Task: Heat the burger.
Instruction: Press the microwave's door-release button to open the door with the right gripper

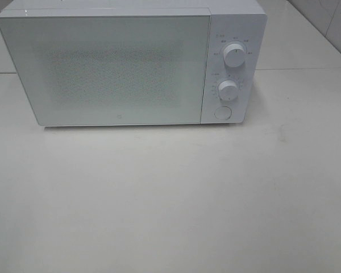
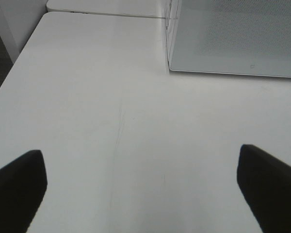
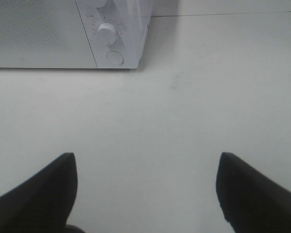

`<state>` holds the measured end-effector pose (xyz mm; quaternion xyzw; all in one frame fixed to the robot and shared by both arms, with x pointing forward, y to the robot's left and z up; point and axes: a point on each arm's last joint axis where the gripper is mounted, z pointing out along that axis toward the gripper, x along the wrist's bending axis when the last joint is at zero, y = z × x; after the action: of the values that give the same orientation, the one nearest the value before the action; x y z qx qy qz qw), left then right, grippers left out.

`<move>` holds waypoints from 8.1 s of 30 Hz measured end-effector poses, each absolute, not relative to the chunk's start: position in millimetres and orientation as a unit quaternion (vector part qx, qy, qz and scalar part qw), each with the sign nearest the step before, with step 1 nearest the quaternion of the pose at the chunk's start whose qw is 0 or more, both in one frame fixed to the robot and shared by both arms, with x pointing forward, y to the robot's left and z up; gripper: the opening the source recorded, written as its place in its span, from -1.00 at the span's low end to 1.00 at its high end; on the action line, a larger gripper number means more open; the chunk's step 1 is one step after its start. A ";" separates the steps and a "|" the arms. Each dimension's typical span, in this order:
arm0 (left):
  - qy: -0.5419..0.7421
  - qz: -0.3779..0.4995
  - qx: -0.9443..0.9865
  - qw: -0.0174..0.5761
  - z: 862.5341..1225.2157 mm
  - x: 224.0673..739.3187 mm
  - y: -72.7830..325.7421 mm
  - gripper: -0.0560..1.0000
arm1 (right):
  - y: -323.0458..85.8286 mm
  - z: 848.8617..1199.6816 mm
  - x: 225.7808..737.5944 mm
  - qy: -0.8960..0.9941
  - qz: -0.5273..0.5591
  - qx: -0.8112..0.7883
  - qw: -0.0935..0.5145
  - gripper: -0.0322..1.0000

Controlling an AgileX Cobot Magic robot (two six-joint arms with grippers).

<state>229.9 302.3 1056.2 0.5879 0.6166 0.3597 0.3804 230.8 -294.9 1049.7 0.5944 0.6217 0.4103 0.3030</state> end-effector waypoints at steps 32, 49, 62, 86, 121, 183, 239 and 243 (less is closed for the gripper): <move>0.617 0.360 0.588 0.380 1056.2 229.9 302.3 0.98 | -283.6 1073.9 353.8 0.578 0.459 0.577 0.350 0.53; 0.617 0.360 0.588 0.380 1056.2 229.9 302.3 0.98 | -277.3 1038.6 429.2 0.563 0.473 0.557 0.385 0.53; 0.617 0.360 0.588 0.380 1056.2 229.9 302.3 0.98 | -283.2 984.3 444.3 0.541 0.467 0.530 0.455 0.53; 0.617 0.360 0.588 0.380 1056.2 229.9 302.3 0.98 | -226.5 912.3 445.1 0.580 0.422 0.548 0.431 0.52; 0.617 0.360 0.588 0.380 1056.2 229.9 302.3 0.98 | -177.3 897.1 456.7 0.423 0.523 0.685 0.278 0.07; 0.617 0.360 0.588 0.380 1056.2 229.9 302.3 0.98 | -136.5 854.3 542.3 -0.004 0.548 0.836 -0.007 -0.93; 0.617 0.360 0.588 0.380 1056.2 229.9 302.3 0.98 | -132.0 845.7 589.6 -0.073 0.570 0.818 0.031 -0.93; 0.617 0.360 0.588 0.380 1056.2 229.9 302.3 0.98 | -131.3 845.4 589.6 -0.073 0.569 0.818 0.036 -0.93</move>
<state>229.9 302.3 1056.2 0.5879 0.6166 0.3597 0.3804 589.6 -131.3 845.4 0.8185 -0.0725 0.5688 0.0357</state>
